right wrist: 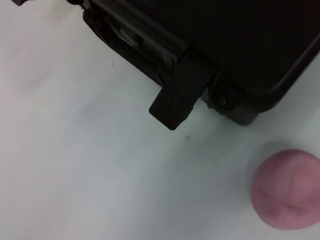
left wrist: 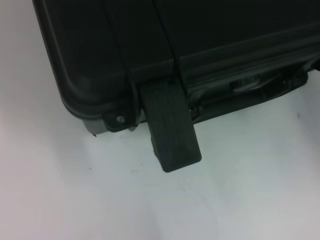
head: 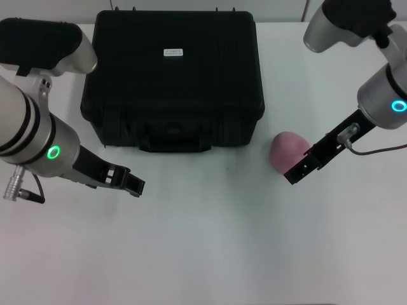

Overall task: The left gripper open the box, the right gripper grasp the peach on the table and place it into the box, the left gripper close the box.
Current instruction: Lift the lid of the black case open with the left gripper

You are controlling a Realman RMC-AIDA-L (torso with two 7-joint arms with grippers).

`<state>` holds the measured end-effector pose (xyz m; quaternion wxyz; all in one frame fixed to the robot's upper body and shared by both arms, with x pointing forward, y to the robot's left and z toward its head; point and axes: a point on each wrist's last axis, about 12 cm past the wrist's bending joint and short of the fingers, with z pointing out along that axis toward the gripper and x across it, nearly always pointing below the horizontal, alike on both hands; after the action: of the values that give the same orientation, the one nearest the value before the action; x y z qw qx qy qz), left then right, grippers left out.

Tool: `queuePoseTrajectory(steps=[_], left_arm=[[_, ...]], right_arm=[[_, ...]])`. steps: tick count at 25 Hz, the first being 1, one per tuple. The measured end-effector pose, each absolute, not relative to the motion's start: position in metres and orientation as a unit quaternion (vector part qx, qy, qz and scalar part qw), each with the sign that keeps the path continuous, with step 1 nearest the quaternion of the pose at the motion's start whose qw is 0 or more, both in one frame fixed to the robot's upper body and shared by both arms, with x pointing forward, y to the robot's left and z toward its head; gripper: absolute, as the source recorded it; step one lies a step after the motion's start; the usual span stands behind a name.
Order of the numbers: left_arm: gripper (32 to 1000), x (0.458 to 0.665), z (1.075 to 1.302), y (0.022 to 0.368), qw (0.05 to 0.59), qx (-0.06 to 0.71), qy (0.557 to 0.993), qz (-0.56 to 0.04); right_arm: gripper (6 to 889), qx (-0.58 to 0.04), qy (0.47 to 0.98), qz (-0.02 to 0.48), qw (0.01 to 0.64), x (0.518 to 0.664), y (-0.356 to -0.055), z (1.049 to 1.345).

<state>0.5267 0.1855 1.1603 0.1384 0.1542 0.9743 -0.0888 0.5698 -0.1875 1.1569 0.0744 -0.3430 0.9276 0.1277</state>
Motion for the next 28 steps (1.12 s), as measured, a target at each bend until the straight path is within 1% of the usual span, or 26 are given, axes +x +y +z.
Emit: queuePoseTrajectory(steps=[14,17,22,28], left_arm=[[834,0.527,1.16,0.187,0.137,0.152,0.975,-0.087],[834,0.532,1.166,0.191,0.136,0.148,0.976,-0.077],[835,0.541,1.177,0.199,0.145,0.14,0.979,-0.031],[835,0.554,1.192,0.201,0.172,0.131,0.976,-0.033]], right_arm=[[863,-0.343,0.928,0.128,0.075,0.57,-0.187,1.157],[863,-0.343,0.928,0.128,0.074,0.57,-0.188,1.157],[863,-0.342,0.928,0.128,0.073,0.57,-0.188,1.156],[863,-0.341,0.929,0.127,0.071,0.57,-0.189,1.156]])
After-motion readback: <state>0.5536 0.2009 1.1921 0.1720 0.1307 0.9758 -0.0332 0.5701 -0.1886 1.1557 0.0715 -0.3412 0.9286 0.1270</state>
